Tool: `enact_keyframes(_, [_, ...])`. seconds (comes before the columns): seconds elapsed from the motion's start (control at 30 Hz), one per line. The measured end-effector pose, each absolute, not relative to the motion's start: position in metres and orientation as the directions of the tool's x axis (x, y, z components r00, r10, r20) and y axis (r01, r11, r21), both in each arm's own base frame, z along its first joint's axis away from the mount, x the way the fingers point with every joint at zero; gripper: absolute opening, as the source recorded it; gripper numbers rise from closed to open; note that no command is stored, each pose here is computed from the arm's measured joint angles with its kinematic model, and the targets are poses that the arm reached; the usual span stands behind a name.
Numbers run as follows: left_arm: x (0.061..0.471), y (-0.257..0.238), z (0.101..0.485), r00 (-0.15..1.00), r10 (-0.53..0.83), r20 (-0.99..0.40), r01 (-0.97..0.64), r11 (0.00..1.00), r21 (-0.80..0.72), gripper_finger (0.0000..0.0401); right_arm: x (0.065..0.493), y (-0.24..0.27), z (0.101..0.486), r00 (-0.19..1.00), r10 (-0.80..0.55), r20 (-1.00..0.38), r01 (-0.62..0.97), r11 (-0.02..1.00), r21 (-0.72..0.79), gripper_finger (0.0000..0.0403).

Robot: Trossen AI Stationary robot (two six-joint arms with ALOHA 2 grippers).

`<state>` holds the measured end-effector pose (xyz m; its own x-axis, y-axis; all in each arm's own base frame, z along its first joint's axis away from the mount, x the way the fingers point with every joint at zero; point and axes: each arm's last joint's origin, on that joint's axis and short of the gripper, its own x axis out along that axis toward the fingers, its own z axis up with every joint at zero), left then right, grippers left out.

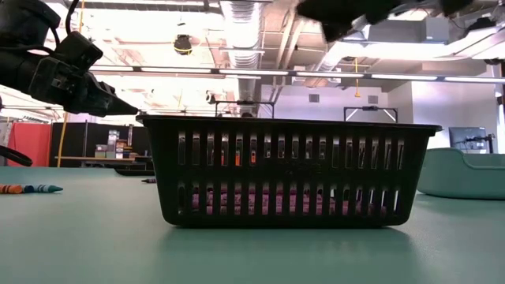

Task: Sort crayons
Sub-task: Put the purple crayon into the black bin

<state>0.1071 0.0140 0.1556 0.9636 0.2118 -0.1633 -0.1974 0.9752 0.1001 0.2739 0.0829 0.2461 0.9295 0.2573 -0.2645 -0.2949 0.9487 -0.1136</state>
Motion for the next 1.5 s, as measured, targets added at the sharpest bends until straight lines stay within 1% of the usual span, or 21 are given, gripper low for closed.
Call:
enact_keyframes(0.1, [0.107,0.014,0.156,0.964,0.212,-0.163,-0.197,0.975,0.100,0.0054,0.262,0.079,0.243,0.939,0.261,-0.222,-0.291,0.949,-0.117,0.0117])
enact_keyframes(0.27, [0.107,0.014,0.156,0.964,0.210,-0.164,-0.199,0.977,0.082,0.0054,0.263,0.067,0.245,0.955,0.219,-0.201,-0.249,0.958,-0.139,0.0117])
enact_keyframes(0.4, [0.107,0.012,0.155,0.973,0.160,-0.166,-0.185,0.971,-0.151,0.0054,0.266,0.054,0.245,0.964,0.172,-0.205,-0.195,0.976,-0.097,0.0117])
enact_keyframes(0.47, [0.107,0.012,0.155,0.975,0.147,-0.169,-0.183,0.957,-0.226,0.0054,0.267,0.049,0.245,0.966,0.156,-0.205,-0.175,0.981,-0.083,0.0117])
enact_keyframes(0.57, [0.107,0.012,0.155,0.977,0.127,-0.172,-0.186,0.902,-0.389,0.0054,0.268,0.045,0.245,0.970,0.140,-0.200,-0.160,0.984,-0.083,0.0117])
enact_keyframes(0.63, [0.107,0.012,0.155,0.975,0.140,-0.171,-0.203,0.872,-0.444,0.0054,0.268,0.043,0.246,0.972,0.132,-0.194,-0.152,0.984,-0.093,0.0117])
enact_keyframes(0.73, [0.108,0.013,0.157,0.975,0.166,-0.150,-0.218,0.851,-0.478,0.0054,0.268,0.043,0.246,0.972,0.133,-0.193,-0.160,0.979,-0.130,0.0117])
enact_keyframes(0.9, [0.109,0.016,0.175,0.959,0.259,-0.116,-0.283,0.842,-0.459,0.0039,0.267,0.049,0.244,0.966,0.153,-0.210,-0.190,0.967,-0.171,0.0117])
enact_keyframes(1.0, [0.113,0.017,0.192,0.950,0.277,-0.145,-0.312,0.838,-0.448,0.0026,0.267,0.056,0.242,0.961,0.177,-0.211,-0.216,0.959,-0.182,0.0117])
enact_keyframes(1.07, [0.116,0.018,0.204,0.935,0.297,-0.195,-0.354,0.831,-0.429,0.0017,0.266,0.062,0.240,0.955,0.198,-0.222,-0.240,0.953,-0.183,0.0117])
enact_keyframes(1.17, [0.123,0.020,0.222,0.887,0.345,-0.308,-0.445,0.816,-0.369,0.0006,0.266,0.072,0.238,0.947,0.227,-0.228,-0.272,0.943,-0.191,0.0117])
enact_keyframes(1.3, [0.137,0.024,0.236,0.800,0.419,-0.429,-0.557,0.784,-0.274,0.0003,0.266,0.085,0.231,0.951,0.183,-0.248,-0.240,0.945,-0.222,0.0117])
enact_keyframes(1.4, [0.151,0.026,0.236,0.756,0.430,-0.494,-0.590,0.774,-0.230,0.0009,0.269,0.092,0.224,0.956,0.145,-0.254,-0.213,0.940,-0.265,0.0117])
enact_keyframes(1.5, [0.164,0.032,0.232,0.718,0.425,-0.551,-0.611,0.764,-0.207,0.0030,0.273,0.093,0.219,0.960,0.129,-0.249,-0.206,0.927,-0.314,0.0117])
